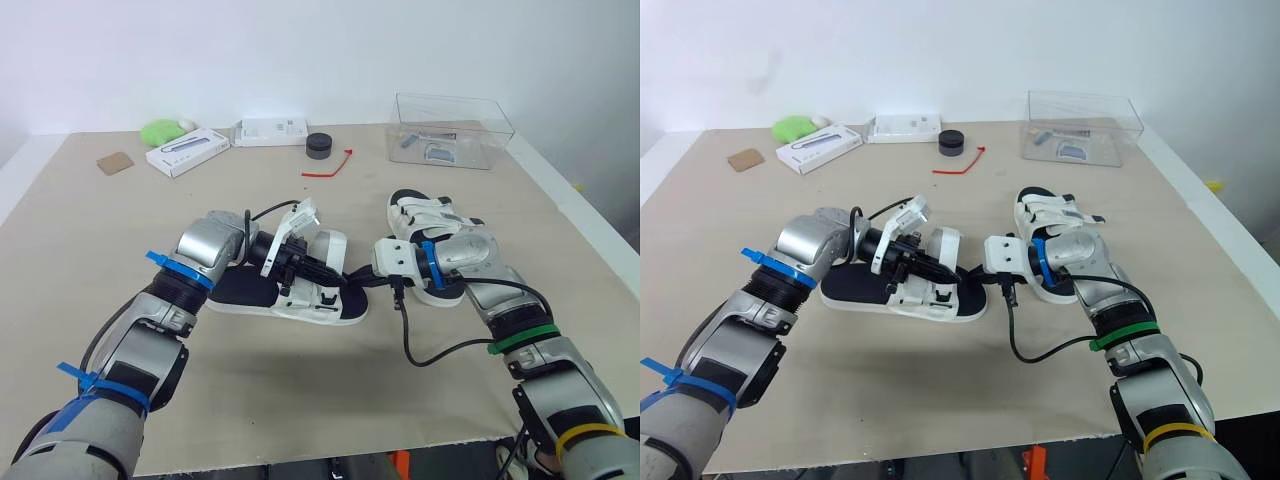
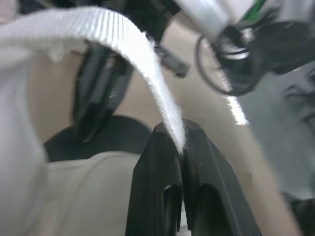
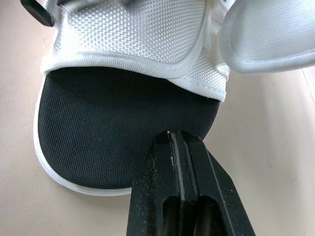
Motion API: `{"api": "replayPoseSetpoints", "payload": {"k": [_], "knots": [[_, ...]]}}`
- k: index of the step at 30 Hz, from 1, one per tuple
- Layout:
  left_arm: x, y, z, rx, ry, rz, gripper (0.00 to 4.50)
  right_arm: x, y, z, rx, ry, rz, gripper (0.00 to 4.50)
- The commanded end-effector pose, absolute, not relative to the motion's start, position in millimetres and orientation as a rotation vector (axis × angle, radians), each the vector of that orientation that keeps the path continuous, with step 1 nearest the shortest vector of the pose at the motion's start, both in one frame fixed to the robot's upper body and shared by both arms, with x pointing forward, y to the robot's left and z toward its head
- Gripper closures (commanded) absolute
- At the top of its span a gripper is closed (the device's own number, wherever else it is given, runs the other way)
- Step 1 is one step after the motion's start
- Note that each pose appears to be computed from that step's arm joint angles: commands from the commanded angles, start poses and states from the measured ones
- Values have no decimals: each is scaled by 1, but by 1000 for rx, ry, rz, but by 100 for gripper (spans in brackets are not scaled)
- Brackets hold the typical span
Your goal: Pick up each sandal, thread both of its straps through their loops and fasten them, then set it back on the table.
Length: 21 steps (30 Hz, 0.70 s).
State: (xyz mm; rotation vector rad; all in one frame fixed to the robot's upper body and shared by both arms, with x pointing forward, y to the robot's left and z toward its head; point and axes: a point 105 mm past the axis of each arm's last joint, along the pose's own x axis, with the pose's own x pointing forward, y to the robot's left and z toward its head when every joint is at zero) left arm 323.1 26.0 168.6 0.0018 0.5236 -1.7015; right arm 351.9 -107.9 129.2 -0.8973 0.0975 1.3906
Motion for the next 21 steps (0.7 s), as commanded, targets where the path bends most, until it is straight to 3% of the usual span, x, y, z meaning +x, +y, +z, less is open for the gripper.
{"api": "replayPoseSetpoints", "payload": {"k": [1,21], "knots": [[313,25,191,-22,483,-1770,438,353,-116,125,-913,142,1375,450],[321,25,173,2,508,-1699,438,351,-115,124,-919,144,1388,450]]}}
